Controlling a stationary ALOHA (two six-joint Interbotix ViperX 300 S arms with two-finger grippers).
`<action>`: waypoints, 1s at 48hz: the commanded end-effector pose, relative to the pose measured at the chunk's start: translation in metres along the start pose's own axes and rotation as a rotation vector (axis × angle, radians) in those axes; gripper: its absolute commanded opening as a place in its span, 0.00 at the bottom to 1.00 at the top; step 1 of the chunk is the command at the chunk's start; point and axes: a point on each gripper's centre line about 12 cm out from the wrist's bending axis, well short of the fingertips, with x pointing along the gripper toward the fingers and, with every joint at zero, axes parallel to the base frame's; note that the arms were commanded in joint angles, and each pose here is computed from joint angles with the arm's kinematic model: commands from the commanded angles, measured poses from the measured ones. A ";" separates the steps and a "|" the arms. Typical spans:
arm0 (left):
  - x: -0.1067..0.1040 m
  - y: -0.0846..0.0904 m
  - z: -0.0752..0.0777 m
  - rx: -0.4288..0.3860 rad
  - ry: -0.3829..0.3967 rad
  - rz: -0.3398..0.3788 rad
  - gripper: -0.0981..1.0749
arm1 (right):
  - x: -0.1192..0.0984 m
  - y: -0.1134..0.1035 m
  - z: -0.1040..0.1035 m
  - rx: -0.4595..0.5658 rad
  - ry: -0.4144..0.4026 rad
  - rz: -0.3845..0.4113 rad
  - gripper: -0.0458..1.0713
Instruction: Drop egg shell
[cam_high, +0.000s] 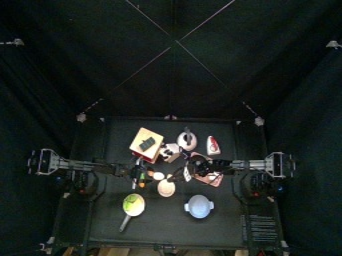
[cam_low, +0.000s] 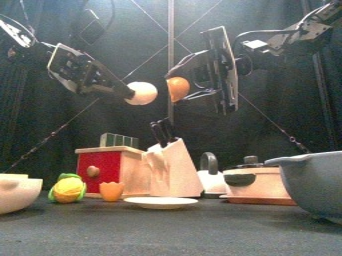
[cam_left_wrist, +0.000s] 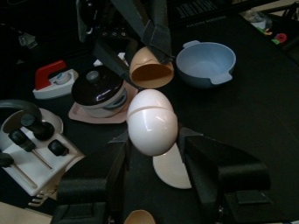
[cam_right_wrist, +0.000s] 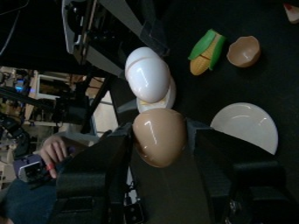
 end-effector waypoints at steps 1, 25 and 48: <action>-0.002 0.003 0.010 0.000 -0.032 0.010 0.71 | -0.008 0.010 0.008 -0.014 -0.026 0.030 0.58; -0.059 -0.004 0.021 0.021 -0.130 0.046 0.71 | 0.036 -0.022 0.018 0.011 -0.001 -0.053 0.58; -0.073 -0.006 0.021 0.026 -0.157 0.056 0.71 | 0.084 -0.028 0.038 -0.090 0.007 -0.091 0.59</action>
